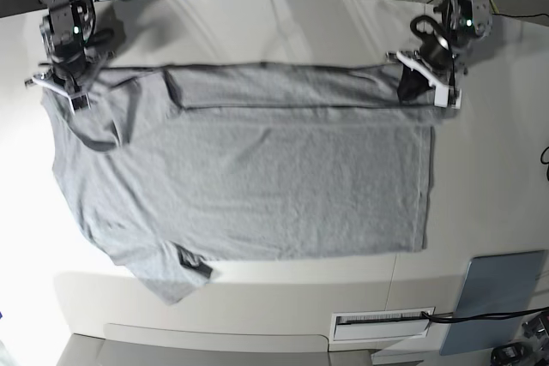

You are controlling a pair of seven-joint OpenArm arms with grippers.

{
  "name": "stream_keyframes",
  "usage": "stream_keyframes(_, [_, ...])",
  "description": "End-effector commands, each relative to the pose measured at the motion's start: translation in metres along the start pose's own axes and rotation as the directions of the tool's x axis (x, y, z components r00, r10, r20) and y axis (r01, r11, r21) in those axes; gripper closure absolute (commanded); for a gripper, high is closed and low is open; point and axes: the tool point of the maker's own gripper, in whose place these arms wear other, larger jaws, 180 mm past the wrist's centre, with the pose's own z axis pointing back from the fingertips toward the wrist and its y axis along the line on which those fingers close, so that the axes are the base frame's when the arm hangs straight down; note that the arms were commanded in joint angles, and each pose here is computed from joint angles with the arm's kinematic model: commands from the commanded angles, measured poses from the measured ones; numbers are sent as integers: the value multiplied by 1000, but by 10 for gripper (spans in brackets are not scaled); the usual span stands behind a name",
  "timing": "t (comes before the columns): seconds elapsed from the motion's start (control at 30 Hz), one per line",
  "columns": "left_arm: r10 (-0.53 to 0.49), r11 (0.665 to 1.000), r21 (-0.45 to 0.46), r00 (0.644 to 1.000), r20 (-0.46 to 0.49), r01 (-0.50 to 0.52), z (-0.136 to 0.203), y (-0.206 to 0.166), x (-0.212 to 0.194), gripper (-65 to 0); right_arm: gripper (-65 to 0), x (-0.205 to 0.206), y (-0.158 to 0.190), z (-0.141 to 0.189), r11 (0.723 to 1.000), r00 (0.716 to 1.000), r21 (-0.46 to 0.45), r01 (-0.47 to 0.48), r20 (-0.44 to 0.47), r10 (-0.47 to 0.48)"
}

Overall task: Fold the T-shirt properly
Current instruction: 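Release the folded edge and pull both grippers back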

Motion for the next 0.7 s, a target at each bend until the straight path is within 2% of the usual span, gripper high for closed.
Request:
stream_keyframes(0.0, [-48, 995, 68, 954, -297, 71, 20, 18, -74, 0, 0, -36, 5, 5, 999, 992, 39, -14, -128, 19])
stream_keyframes(0.17, [-84, 995, 14, 925, -371, 96, 46, 8, -111, 0, 0, -66, 2, 24, 999, 985, 40, -27, -167, 33])
stream_keyframes(0.33, [-62, 997, 18, 900, -432, 77, 71, 6, -142, 0, 0, -78, 3, 48, 996, 981, 48, -81, -171, 88])
stream_keyframes(0.67, [-32, 994, 76, 897, -442, 73, 109, 20, -155, 0, 0, -81, 9, 74, 991, 981, 76, -107, -154, 118])
